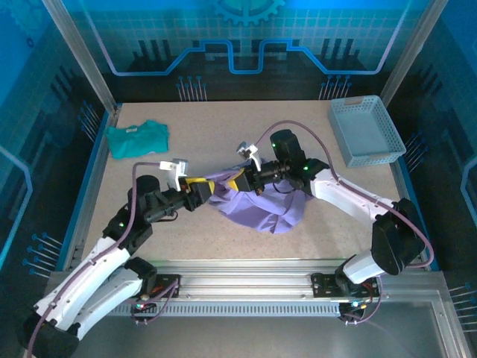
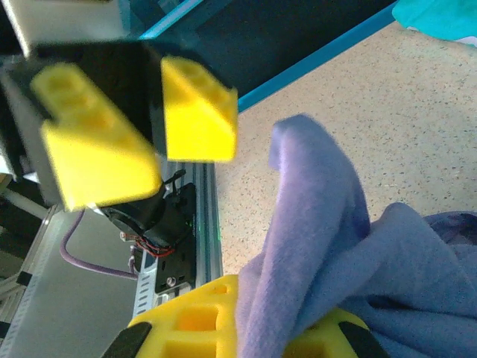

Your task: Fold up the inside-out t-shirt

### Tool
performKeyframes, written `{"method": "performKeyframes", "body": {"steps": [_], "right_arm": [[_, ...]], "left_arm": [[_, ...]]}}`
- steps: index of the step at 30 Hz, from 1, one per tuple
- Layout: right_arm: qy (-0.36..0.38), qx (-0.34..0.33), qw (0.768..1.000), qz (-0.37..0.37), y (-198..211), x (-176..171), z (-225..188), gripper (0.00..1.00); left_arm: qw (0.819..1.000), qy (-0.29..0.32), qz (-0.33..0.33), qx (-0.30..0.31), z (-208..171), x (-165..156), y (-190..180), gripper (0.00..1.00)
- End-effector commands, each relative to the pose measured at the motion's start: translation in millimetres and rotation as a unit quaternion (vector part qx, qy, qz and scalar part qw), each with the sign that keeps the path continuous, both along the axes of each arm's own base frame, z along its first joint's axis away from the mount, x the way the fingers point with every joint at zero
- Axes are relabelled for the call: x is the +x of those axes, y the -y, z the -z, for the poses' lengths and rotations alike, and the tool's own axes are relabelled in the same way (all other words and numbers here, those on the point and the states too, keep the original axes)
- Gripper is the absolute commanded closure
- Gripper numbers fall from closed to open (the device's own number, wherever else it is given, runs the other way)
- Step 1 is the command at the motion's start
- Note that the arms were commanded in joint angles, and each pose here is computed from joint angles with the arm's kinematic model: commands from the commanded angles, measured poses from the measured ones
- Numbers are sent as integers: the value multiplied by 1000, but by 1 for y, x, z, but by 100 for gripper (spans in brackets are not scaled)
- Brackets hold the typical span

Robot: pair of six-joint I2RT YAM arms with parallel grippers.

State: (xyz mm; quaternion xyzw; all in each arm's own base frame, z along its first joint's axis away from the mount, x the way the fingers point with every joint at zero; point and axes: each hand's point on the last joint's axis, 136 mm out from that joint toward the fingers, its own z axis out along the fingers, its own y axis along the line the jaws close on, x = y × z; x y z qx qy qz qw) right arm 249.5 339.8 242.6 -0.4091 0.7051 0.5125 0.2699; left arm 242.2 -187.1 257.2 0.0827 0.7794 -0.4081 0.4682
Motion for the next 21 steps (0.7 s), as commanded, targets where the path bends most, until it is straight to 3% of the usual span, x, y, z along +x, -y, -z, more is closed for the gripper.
{"method": "performKeyframes", "body": {"steps": [1, 5, 21], "right_arm": [[-13, 0, 1000, -12, 2, 2, -8, 100], [-30, -4, 999, -13, 5, 3, -6, 100], [-47, 4, 998, -29, 10, 3, -13, 100]], "left_arm": [[995, 74, 62, 17, -8, -3, 19, 55], [992, 72, 93, 43, 2, 2, 30, 56], [985, 82, 76, 133, 33, 37, 29, 53]]}}
